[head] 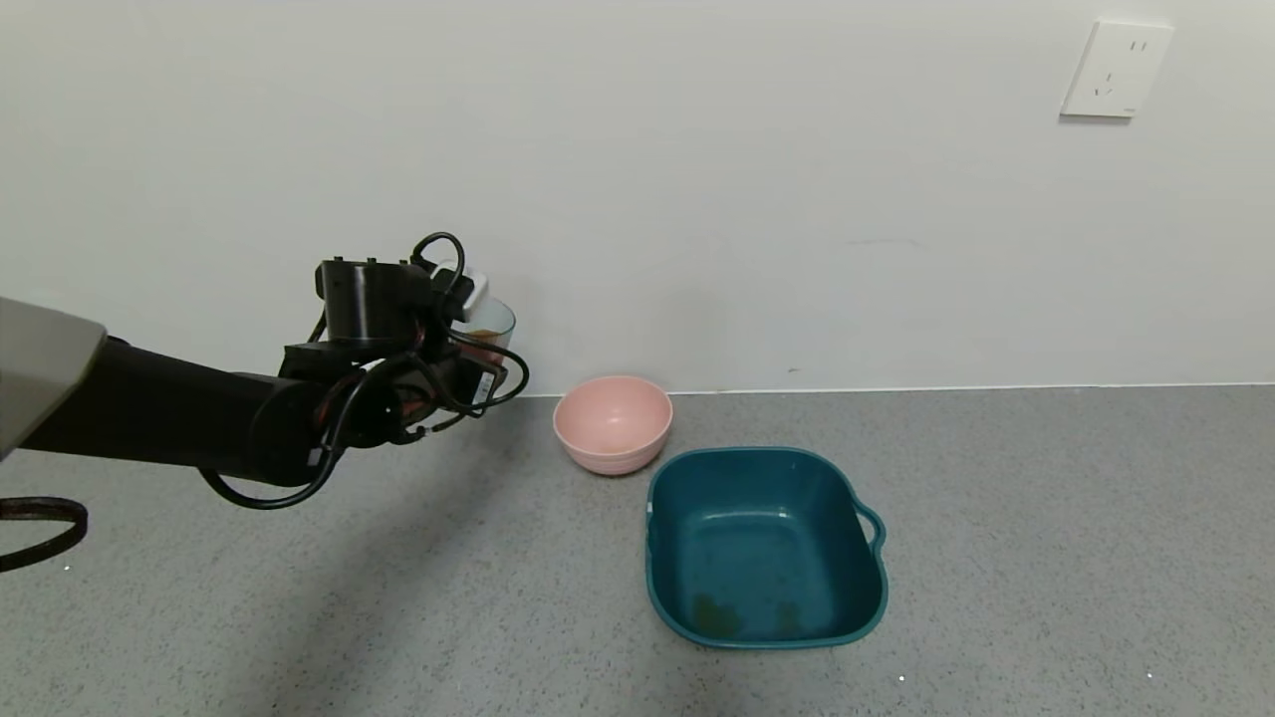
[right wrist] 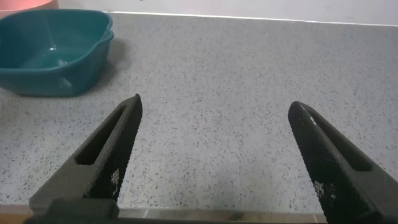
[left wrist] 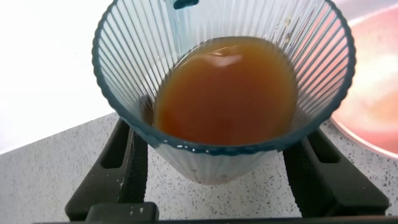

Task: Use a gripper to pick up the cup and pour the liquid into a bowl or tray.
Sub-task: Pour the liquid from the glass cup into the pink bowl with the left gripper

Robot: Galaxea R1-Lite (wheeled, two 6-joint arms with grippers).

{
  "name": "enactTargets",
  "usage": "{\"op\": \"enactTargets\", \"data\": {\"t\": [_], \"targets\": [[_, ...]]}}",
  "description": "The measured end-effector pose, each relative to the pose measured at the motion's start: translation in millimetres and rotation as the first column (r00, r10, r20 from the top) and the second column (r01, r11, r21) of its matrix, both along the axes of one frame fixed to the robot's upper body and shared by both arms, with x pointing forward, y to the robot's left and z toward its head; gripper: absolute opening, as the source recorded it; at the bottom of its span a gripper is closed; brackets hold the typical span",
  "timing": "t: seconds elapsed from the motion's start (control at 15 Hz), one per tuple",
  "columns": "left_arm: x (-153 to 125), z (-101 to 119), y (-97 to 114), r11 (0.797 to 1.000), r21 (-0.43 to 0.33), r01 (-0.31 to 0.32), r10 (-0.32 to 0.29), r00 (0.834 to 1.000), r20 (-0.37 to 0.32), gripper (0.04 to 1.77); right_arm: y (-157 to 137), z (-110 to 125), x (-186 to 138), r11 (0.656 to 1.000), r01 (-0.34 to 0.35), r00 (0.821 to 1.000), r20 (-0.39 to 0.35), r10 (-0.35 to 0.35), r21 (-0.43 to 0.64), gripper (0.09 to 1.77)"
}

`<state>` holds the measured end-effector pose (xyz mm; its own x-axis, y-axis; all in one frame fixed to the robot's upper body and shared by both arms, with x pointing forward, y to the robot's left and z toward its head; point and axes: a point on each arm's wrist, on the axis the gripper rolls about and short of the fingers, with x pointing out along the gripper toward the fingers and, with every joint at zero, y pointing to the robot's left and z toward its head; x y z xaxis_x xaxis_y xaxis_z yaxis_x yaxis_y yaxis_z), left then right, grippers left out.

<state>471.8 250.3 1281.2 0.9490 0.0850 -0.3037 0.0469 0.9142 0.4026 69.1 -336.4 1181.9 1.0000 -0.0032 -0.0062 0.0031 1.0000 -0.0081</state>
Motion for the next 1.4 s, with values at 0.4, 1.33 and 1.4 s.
{"op": "enactTargets", "data": {"t": [0.4,1.33,1.4], "targets": [[11.6,-5.9,-16.7,0.991,0.135,0.021,-0.018,0.999,-0.028,1.26,0.0,0.0,0.0,1.000,0.000,1.000,0.000,0.000,0.000,1.71],[29.9,-5.2,-53.7,0.949,0.311,0.056,-0.027,0.995,-0.099,1.26,0.0,0.0,0.0,1.000,0.000,1.000,0.000,0.000,0.000,1.71],[30.9,-4.8,-56.2,0.946,0.318,0.059,-0.029,0.995,-0.097,1.26,0.0,0.0,0.0,1.000,0.000,1.000,0.000,0.000,-0.001,1.71]]}}
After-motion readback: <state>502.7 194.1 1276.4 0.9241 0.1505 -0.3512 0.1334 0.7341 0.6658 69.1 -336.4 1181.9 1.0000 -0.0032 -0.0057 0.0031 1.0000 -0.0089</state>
